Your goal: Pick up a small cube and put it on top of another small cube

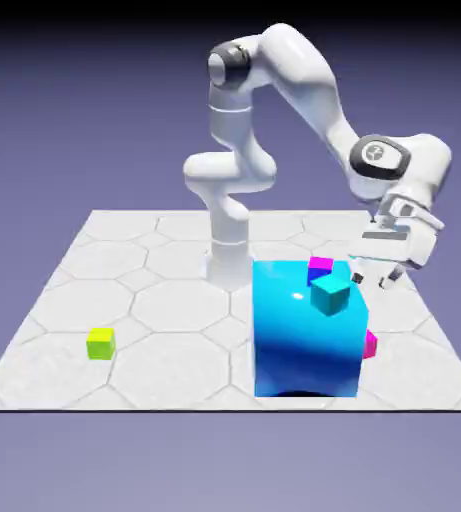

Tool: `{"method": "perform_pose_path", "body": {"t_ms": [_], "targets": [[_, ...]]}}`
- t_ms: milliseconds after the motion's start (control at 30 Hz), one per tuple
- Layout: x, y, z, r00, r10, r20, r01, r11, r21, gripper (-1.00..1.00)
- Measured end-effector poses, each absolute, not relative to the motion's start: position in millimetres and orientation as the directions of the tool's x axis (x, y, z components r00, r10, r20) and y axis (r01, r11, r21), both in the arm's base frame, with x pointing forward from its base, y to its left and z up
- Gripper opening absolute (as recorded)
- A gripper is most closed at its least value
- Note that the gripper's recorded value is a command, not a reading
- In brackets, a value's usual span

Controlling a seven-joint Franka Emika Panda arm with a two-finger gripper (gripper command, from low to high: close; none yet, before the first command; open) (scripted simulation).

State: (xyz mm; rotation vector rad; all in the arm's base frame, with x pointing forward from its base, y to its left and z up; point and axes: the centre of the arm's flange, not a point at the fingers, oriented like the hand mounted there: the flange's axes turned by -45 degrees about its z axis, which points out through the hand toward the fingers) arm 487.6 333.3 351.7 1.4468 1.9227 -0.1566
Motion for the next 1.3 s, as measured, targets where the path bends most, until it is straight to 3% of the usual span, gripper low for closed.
{"method": "perform_pose_path", "body": {"t_ms": [433,533,600,667,700,767,867,1167,1300], "targets": [[376,421,193,-0.239,0.664,-0.709,0.919,0.389,0.055,0.00],[326,419,154,-0.226,0.661,-0.715,0.946,0.326,0.002,0.00],[324,418,152,-0.224,0.662,-0.715,0.947,0.320,0.000,0.00],[335,388,103,-0.223,0.662,-0.716,0.947,0.320,0.001,0.00],[335,384,97,-0.224,0.662,-0.715,0.947,0.320,0.000,-1.00],[335,384,97,-0.224,0.662,-0.715,0.948,0.320,-0.001,-1.00],[325,415,149,-0.256,0.676,-0.691,0.945,0.325,-0.032,-1.00],[471,383,282,-0.191,0.740,-0.646,0.980,0.185,-0.078,-1.00],[508,353,353,-0.112,0.762,-0.638,0.994,0.092,-0.064,-1.00]]}}
